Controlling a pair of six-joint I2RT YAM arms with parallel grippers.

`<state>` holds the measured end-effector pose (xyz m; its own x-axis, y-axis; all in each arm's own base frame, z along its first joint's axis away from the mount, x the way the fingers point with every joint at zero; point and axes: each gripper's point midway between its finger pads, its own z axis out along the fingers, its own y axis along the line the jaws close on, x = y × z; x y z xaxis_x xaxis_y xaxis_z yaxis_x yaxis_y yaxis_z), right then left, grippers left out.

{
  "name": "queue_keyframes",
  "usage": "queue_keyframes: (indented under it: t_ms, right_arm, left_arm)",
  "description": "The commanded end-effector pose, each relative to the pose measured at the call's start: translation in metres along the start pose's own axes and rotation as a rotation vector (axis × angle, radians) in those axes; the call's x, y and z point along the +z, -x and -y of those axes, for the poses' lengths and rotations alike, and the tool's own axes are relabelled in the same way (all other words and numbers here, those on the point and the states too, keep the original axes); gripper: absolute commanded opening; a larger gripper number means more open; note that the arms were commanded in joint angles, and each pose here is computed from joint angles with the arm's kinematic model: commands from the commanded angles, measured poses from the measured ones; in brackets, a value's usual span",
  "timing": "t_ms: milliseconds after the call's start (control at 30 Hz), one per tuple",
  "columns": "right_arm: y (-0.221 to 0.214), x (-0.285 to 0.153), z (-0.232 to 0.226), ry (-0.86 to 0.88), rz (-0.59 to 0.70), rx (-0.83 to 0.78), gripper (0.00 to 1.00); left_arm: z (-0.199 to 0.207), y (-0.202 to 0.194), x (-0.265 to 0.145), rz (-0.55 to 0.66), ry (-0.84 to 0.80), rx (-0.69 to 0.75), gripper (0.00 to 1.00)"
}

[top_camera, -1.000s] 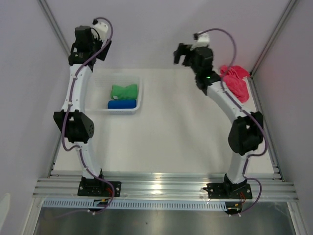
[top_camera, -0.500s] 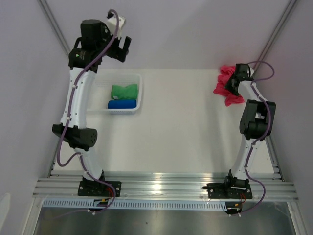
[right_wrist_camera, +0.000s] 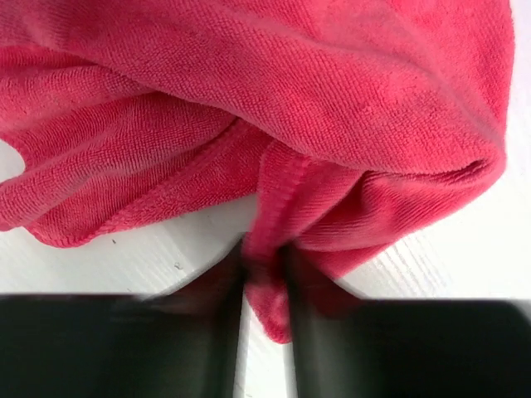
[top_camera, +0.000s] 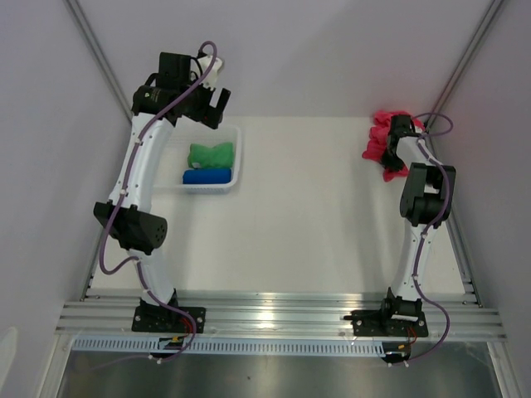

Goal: Roll the towels
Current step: Grab a towel with the right arm

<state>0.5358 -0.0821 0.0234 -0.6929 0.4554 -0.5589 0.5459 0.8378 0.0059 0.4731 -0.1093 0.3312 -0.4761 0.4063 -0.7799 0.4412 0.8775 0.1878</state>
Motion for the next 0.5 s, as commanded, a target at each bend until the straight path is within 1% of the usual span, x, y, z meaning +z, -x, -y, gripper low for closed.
queue_keyframes:
  t_ms: [0, 33, 100, 167, 200, 233, 267, 300, 333, 367, 400, 433, 467]
  right_arm:
    - [-0.009, 0.007, 0.002, -0.034, -0.021, -0.045, 0.15]
    - [-0.01, 0.005, -0.001, -0.014, -0.028, -0.051, 0.1]
    - [0.001, -0.013, -0.017, 0.068, -0.009, -0.076, 0.0]
    - [0.026, -0.054, -0.057, 0.253, 0.056, -0.104, 0.0]
    - [0.049, -0.082, -0.08, 0.353, 0.12, -0.137, 0.0]
    - [0.054, -0.12, -0.124, 0.557, 0.139, -0.177, 0.0]
    - [0.074, -0.162, -0.143, 0.673, 0.203, -0.191, 0.0]
    - [0.098, -0.218, -0.172, 0.81, 0.301, -0.219, 0.0]
    - [0.106, -0.264, -0.2, 0.939, 0.376, -0.244, 0.0]
    - [0.113, -0.314, -0.211, 1.06, 0.434, -0.268, 0.0]
    - [0.125, -0.357, -0.218, 1.131, 0.517, -0.276, 0.0]
    - [0.133, -0.39, -0.224, 1.201, 0.583, -0.262, 0.0]
    - [0.128, -0.42, -0.23, 1.28, 0.603, -0.283, 0.0]
  left_arm:
    - [0.005, 0.014, -0.012, 0.037, 0.031, 0.019, 1.0]
    - [0.005, 0.015, -0.014, 0.041, 0.031, 0.023, 1.0]
    - [0.007, 0.017, -0.014, 0.047, 0.023, 0.03, 1.0]
    - [0.008, 0.02, -0.016, 0.057, 0.018, 0.032, 0.99]
    - [0.007, 0.021, -0.017, 0.061, 0.019, 0.034, 0.99]
    - [0.007, 0.023, -0.018, 0.068, 0.018, 0.039, 0.99]
    - [0.007, 0.025, -0.018, 0.072, 0.018, 0.043, 1.0]
    - [0.007, 0.026, -0.017, 0.075, 0.019, 0.045, 0.99]
    - [0.008, 0.028, -0.018, 0.08, 0.018, 0.049, 0.99]
    - [0.008, 0.028, -0.018, 0.081, 0.017, 0.052, 0.99]
    - [0.009, 0.028, -0.018, 0.083, 0.016, 0.052, 1.0]
    - [0.009, 0.028, -0.019, 0.082, 0.014, 0.056, 0.99]
    - [0.01, 0.028, -0.02, 0.081, 0.011, 0.057, 0.99]
